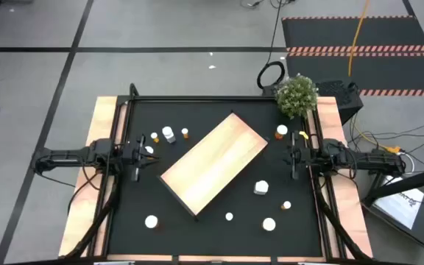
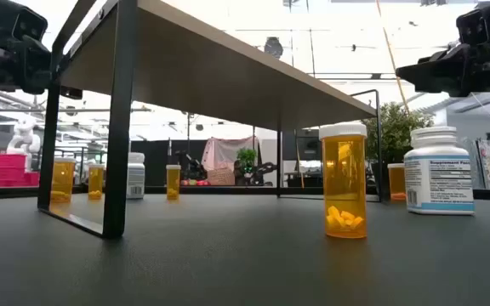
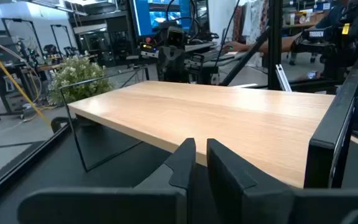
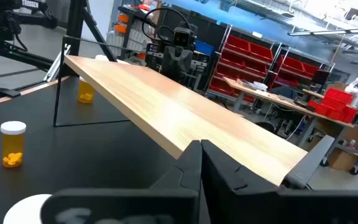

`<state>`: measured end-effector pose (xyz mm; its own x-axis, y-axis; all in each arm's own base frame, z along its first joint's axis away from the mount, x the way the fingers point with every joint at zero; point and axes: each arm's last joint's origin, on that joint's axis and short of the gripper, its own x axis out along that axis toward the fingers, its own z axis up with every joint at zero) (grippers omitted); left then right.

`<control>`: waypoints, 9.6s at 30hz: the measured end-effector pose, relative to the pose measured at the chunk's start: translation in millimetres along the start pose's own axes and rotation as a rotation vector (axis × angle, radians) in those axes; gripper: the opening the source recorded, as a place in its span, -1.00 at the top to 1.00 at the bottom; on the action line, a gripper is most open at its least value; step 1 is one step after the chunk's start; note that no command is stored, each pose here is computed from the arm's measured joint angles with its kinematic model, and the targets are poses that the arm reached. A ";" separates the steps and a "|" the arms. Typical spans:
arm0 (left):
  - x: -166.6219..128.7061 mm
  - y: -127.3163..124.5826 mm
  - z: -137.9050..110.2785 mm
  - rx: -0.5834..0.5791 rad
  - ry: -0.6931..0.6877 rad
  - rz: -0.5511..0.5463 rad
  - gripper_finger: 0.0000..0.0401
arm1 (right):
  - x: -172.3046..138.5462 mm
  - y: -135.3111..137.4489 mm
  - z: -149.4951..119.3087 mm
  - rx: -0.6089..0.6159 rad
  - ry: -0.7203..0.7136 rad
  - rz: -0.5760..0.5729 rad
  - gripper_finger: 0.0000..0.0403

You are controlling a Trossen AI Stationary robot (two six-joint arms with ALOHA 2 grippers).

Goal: Pick and place medicine bottles onto shelf by color

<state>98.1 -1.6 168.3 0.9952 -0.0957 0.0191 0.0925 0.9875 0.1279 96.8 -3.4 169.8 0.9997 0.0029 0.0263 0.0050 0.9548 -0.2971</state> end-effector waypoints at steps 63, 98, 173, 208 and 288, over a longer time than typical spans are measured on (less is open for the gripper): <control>0.0 0.0 -0.1 0.000 0.000 0.000 0.78 | 0.0 0.0 0.0 0.000 0.000 0.000 1.00; 0.0 0.0 0.0 0.000 0.000 0.000 0.78 | 0.0 0.0 0.0 0.000 0.000 0.000 1.00; -42.4 15.3 159.0 -0.045 -0.108 0.012 0.98 | 0.0 -0.1 0.4 0.058 -0.004 -0.001 1.00; 42.9 42.8 257.4 -0.019 0.611 0.100 0.92 | 0.0 -0.1 0.6 0.445 -0.007 0.004 1.00; 70.4 36.3 146.3 -0.026 0.913 0.234 0.89 | 63.5 -30.5 184.8 0.459 0.711 -0.110 1.00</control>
<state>167.0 9.2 319.4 0.6268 0.2299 -0.7445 -0.1228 0.9727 0.1970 155.3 22.6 357.0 0.7736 -0.1373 -0.6186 0.2449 0.9652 0.0920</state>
